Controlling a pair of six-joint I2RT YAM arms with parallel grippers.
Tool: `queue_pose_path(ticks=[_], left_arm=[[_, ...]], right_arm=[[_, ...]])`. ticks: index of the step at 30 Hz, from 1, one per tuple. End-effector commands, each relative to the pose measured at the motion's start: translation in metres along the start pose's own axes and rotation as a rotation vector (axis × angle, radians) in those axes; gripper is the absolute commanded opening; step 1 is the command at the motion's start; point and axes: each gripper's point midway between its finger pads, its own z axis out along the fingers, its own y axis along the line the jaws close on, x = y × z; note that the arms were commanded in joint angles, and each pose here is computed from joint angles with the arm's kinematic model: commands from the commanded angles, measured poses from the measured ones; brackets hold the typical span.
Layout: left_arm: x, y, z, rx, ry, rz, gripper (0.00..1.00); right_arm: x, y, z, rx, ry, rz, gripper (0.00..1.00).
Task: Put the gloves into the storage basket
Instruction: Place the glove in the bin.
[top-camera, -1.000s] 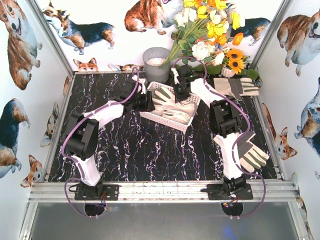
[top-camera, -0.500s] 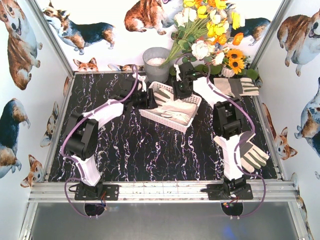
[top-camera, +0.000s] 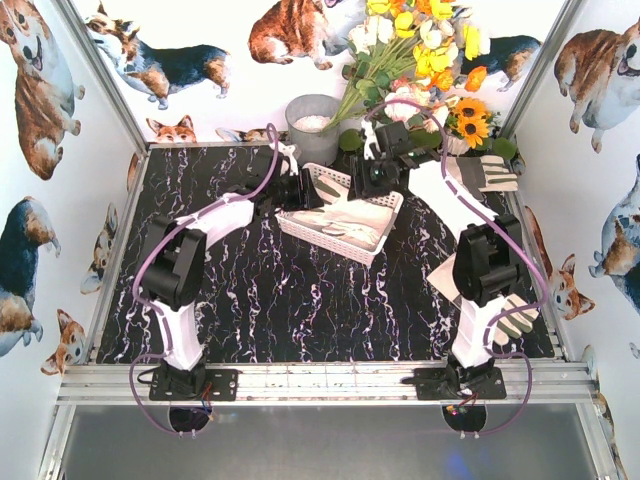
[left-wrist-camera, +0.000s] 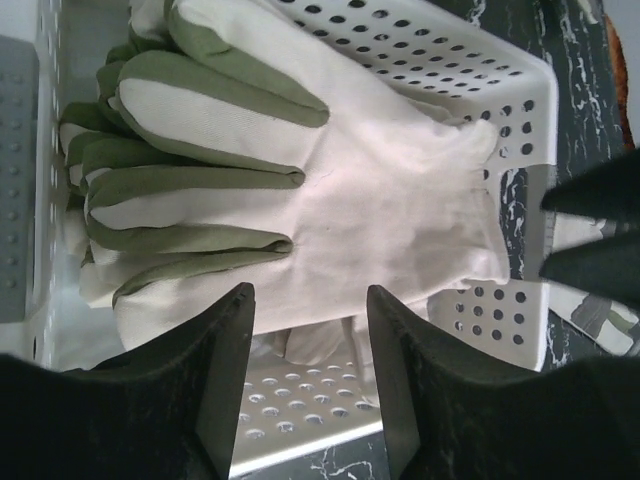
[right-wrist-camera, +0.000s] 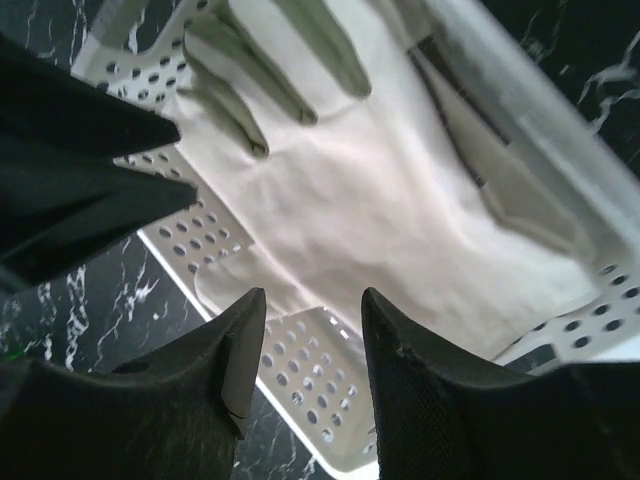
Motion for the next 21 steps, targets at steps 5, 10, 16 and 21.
queue_pose_path(ticks=[5,10,16,21], left_arm=[[0.004,0.004,0.024,0.022,0.027,-0.055,0.42],[0.004,0.007,0.033,0.03,0.025,-0.074,0.42],[0.009,0.016,0.045,0.014,0.035,-0.08,0.41],[0.011,0.019,0.05,0.012,0.038,-0.082,0.41]], right_arm=[[0.02,0.027,0.006,-0.116,0.013,0.058,0.42],[0.027,0.04,0.016,-0.158,0.045,0.057,0.33],[0.046,0.044,0.034,-0.142,0.097,0.06,0.27],[0.055,0.043,0.053,-0.133,0.125,0.057,0.25]])
